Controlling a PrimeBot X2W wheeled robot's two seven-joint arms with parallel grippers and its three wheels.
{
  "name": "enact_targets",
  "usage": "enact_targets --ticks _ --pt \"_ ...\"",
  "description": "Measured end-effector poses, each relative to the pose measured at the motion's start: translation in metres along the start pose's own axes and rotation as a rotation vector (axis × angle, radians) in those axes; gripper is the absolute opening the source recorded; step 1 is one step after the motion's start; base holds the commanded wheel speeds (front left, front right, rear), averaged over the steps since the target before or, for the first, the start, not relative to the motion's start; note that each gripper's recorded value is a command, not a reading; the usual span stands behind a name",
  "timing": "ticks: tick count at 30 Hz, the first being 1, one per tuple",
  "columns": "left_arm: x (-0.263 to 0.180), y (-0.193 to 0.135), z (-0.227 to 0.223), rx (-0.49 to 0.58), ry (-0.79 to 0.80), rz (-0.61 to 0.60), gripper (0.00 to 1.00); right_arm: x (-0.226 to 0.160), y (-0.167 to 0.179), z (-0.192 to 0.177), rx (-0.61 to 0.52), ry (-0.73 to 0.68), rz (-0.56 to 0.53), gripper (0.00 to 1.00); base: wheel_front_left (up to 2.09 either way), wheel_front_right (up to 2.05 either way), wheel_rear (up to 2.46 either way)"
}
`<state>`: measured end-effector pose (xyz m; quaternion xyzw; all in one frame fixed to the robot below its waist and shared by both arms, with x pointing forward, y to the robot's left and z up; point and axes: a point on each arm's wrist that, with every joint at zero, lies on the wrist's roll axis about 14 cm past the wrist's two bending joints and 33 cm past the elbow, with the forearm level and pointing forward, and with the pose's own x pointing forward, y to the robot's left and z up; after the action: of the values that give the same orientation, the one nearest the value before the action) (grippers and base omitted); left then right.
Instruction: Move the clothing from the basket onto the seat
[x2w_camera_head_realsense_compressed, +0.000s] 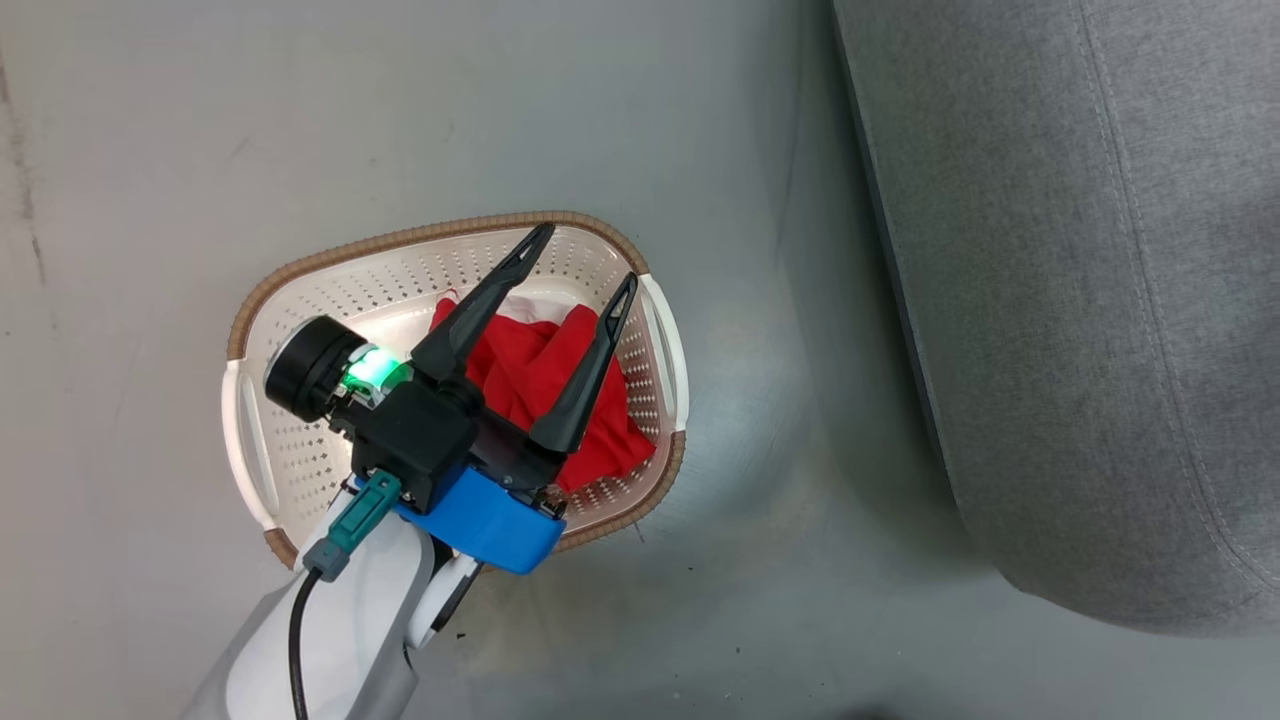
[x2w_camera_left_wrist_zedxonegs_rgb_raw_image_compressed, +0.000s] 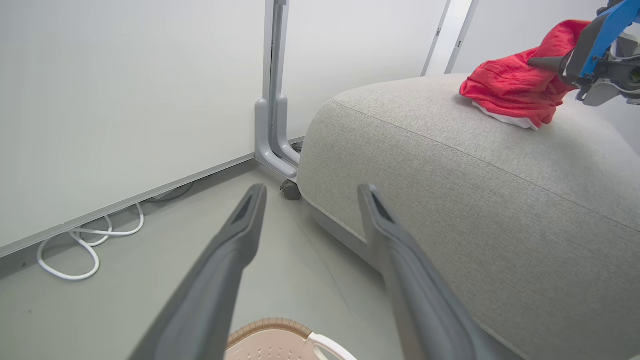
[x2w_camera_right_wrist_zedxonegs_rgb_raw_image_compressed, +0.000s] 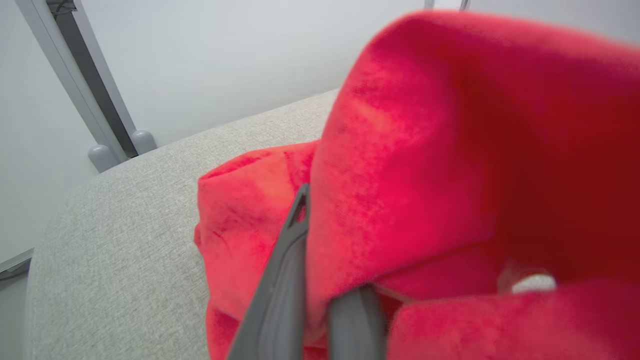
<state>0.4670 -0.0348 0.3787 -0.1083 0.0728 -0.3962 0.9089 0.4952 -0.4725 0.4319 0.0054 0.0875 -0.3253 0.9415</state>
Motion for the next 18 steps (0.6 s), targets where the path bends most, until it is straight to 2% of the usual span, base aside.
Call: enact_targets --ticks 2,4,5,6,18 --pt "0.001 -0.001 0.003 0.002 -0.005 -0.001 1.00 -0.001 0.001 0.003 -0.002 -0.003 0.007 0.11 0.00 0.00 0.00" --pt "0.001 -0.002 0.005 0.005 -0.009 -0.002 1.00 -0.002 0.002 0.004 -0.003 -0.002 0.011 0.25 0.00 0.00 0.00" --pt "0.001 -0.003 0.007 0.006 -0.012 -0.002 1.00 -0.002 0.002 0.005 -0.003 -0.003 0.013 0.47 0.00 0.00 0.00" --pt "0.001 -0.003 0.008 0.006 -0.015 -0.001 1.00 -0.003 0.002 0.006 -0.003 -0.003 0.014 1.00 0.00 0.00 0.00" --pt "-0.009 -0.015 0.026 0.000 -0.029 0.021 1.00 -0.028 0.002 0.001 -0.016 0.034 0.056 1.00 0.00 0.00 0.00"
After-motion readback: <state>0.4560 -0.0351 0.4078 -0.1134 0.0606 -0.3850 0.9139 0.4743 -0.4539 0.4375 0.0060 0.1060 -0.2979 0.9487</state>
